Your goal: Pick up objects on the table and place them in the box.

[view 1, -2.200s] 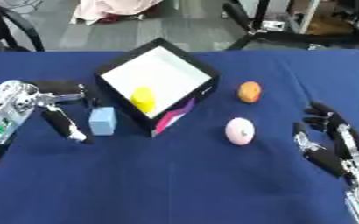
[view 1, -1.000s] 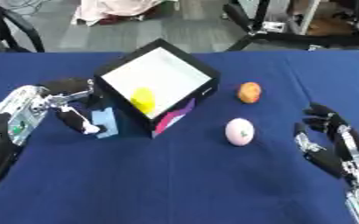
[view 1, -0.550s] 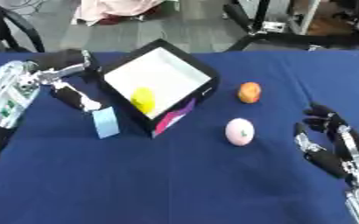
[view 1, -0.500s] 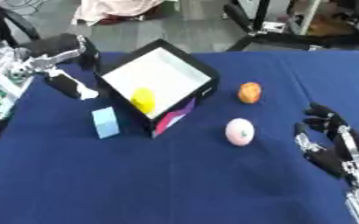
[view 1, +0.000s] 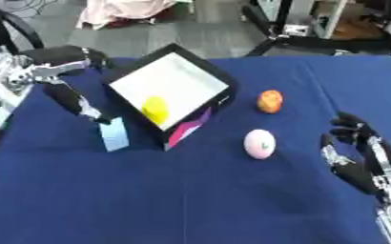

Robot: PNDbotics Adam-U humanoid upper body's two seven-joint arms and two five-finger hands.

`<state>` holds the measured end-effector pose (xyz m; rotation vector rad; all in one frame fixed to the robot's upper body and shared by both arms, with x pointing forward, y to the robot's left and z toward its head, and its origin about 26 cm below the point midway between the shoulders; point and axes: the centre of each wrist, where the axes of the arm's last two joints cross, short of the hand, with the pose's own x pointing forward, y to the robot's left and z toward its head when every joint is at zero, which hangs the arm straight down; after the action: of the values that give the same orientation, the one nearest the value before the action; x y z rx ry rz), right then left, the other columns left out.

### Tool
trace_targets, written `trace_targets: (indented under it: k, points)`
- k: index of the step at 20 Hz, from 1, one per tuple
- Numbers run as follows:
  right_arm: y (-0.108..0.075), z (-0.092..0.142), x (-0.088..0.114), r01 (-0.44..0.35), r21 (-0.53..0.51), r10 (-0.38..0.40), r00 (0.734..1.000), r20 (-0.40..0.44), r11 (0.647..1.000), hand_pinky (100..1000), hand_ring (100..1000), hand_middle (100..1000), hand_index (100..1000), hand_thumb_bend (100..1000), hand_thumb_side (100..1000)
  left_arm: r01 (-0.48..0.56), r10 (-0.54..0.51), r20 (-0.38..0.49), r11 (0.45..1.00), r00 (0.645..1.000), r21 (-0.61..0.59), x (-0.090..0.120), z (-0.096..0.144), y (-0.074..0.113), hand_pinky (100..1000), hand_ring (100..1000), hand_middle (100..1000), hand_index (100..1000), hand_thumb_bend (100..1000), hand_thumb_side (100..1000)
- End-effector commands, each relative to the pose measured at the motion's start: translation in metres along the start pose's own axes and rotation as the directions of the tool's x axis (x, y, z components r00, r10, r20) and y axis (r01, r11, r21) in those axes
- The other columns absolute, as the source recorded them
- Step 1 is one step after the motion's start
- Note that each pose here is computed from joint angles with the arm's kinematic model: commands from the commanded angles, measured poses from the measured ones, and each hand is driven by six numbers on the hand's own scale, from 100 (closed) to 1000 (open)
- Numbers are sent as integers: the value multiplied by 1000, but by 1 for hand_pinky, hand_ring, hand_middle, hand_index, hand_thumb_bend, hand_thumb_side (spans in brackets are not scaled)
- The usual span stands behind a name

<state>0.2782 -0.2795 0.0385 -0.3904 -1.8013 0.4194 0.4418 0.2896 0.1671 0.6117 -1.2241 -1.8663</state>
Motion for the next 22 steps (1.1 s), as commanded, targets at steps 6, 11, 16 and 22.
trace_targets:
  k: [6, 11, 16, 22]
  points:
    - [-4, -3, 3, -3, -9, 3, 1000, 17, 1000, 821, 778, 776, 902, 170, 365, -4, 1, -41, 997, 999, -72, -1, -20, -17, 855, 804, 830, 925, 801, 594]
    - [-4, -3, 3, -1, -9, 2, 1000, 16, 1000, 821, 778, 776, 902, 168, 365, -8, 3, -50, 995, 999, -97, 3, -32, -31, 816, 770, 795, 899, 773, 576]
    - [-4, -3, 3, 0, -7, 0, 1000, 17, 1000, 821, 778, 776, 902, 166, 367, -4, -1, -37, 990, 999, -139, 2, -35, -40, 710, 647, 664, 803, 698, 528]
    - [-4, -3, 3, -1, -6, 1, 1000, 17, 1000, 822, 778, 776, 903, 160, 369, 14, -15, -25, 998, 1000, -59, 2, -26, -24, 565, 486, 466, 628, 514, 438]
